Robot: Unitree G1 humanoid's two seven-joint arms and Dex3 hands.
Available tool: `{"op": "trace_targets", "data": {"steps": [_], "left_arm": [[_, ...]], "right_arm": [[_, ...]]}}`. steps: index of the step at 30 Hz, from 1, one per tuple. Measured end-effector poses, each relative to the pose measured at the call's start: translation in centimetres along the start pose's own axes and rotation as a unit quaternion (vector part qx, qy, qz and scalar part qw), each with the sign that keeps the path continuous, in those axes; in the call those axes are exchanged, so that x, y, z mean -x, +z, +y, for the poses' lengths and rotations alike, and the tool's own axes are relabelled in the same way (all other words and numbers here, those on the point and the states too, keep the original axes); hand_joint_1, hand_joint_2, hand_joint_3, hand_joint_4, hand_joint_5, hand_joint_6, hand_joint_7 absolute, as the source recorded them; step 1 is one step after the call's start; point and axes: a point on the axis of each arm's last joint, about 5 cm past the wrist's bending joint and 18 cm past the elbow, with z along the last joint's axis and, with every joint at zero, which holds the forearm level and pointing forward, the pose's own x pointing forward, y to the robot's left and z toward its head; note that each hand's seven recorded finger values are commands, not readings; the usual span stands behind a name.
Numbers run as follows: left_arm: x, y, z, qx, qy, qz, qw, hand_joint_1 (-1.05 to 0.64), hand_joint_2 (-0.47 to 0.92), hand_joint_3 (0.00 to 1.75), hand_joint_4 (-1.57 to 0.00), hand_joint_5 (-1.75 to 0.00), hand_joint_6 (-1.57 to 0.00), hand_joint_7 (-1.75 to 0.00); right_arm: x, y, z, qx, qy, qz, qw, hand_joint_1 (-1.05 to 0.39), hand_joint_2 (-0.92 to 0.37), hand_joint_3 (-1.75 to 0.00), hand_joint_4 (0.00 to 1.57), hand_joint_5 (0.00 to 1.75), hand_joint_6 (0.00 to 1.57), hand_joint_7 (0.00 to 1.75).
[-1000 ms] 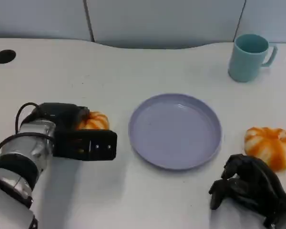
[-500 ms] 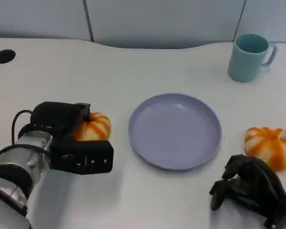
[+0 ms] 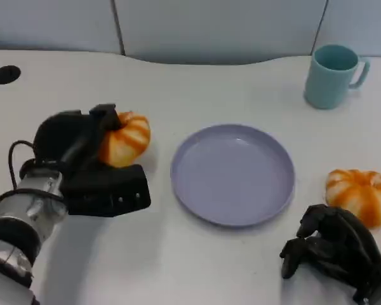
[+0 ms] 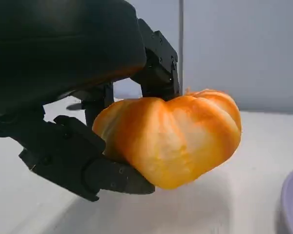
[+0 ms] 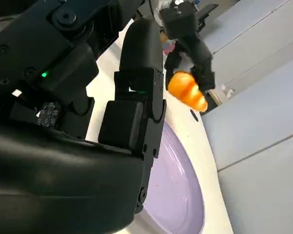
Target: Grasp the bread from the table and place it into the plate.
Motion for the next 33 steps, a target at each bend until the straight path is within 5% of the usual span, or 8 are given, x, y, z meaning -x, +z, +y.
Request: {"op": "trace_targets", "data": {"steps": [9, 11, 16, 20, 23, 33], "left_arm": [[0.0, 0.0, 0.0, 0.0, 0.0, 0.0, 1.0, -0.14, 0.62, 0.87, -0.82, -1.75, -0.58, -1.75], [0.0, 0.1, 0.0, 0.001, 0.002, -0.005, 1.0, -0.17, 0.57, 1.0, -0.89, -1.75, -0.63, -1.75], [-1.3, 2.2, 1.7, 0.027, 0.053, -0.101, 0.993, -0.18, 0.55, 1.04, -0.9, -1.75, -0.65, -1.75], [-1.6, 2.6, 2.1, 0.026, 0.061, -0.113, 0.991, -0.19, 0.51, 1.14, -0.91, -1.75, -0.69, -1.75], [-1.9, 3.7, 2.5, 0.022, 0.068, -0.161, 0.984, -0.19, 0.47, 1.23, -0.9, -1.75, -0.7, -1.75], [-2.5, 5.8, 3.7, 0.036, 0.085, -0.225, 0.97, -0.23, 0.49, 1.21, -0.91, -1.75, -0.69, -1.75]], "right_arm": [[0.0, 0.0, 0.0, -0.002, 0.0, 0.002, 1.0, -1.05, -0.47, 0.0, 1.57, 0.65, 1.57, 0.48], [0.0, 0.0, 0.0, -0.002, 0.0, 0.002, 1.0, -1.05, -0.46, 0.0, 1.57, 0.64, 1.57, 0.46], [-0.1, 0.0, 0.0, -0.004, 0.002, 0.001, 1.0, -1.05, -0.46, 0.0, 1.57, 0.63, 1.57, 0.45], [0.0, -0.1, -0.07, -0.004, 0.0, 0.002, 1.0, -1.05, -0.48, -0.01, 1.57, 0.64, 1.57, 0.46], [-0.3, -0.3, -0.04, 0.002, -0.004, 0.004, 1.0, -1.05, -0.48, -0.01, 1.57, 0.65, 1.57, 0.47], [-0.7, -0.3, 0.05, 0.009, 0.006, 0.005, 0.9999, -1.05, -0.48, 0.0, 1.57, 0.63, 1.57, 0.44]]}}
